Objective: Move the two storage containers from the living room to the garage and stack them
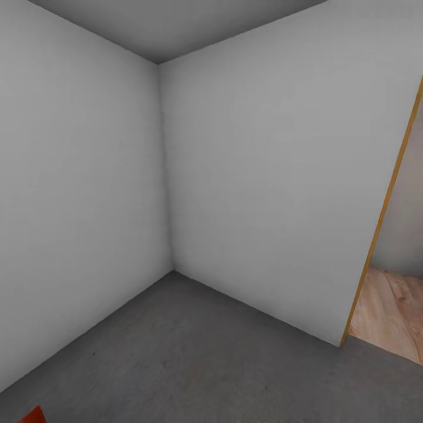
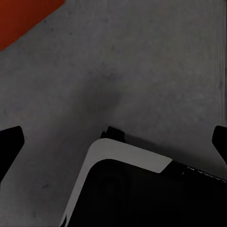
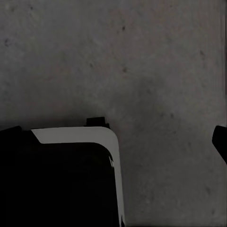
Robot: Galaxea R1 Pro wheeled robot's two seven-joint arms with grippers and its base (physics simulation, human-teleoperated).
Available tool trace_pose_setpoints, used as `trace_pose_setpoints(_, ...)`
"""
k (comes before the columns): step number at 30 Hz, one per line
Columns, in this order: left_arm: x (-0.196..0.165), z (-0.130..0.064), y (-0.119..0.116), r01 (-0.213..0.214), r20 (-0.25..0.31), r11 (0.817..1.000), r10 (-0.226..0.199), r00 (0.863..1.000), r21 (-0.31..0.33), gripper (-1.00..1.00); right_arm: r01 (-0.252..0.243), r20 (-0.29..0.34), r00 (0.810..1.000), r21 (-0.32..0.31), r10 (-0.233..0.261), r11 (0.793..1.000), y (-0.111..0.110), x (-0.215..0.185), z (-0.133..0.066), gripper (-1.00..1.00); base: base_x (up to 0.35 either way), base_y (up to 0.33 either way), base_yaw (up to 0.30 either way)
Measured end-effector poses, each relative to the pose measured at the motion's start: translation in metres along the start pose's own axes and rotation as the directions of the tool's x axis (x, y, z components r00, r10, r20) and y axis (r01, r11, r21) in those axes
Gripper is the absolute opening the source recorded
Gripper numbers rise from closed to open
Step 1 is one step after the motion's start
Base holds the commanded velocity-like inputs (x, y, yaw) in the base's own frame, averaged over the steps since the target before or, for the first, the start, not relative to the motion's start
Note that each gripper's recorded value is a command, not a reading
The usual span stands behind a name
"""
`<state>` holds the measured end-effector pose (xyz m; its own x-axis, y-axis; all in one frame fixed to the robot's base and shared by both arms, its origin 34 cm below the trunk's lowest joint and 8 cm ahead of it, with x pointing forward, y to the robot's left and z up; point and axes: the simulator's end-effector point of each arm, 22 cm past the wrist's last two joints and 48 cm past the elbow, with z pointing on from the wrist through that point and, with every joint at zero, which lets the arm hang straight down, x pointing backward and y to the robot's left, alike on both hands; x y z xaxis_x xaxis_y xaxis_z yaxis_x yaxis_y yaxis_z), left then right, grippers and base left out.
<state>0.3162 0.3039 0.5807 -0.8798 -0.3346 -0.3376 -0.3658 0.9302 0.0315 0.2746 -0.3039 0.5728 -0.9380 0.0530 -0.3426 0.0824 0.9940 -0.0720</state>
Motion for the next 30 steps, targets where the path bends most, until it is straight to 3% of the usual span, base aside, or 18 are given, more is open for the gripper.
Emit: trace_pose_setpoints(30,0.0000,0.0000,0.0000,-0.001,0.000,1.000,0.001,1.000,0.000,1.00,0.001,0.000,1.000,0.000,-0.001,1.000,0.0001,0.0000,0.0000,1.00,0.000,0.000,-0.300)
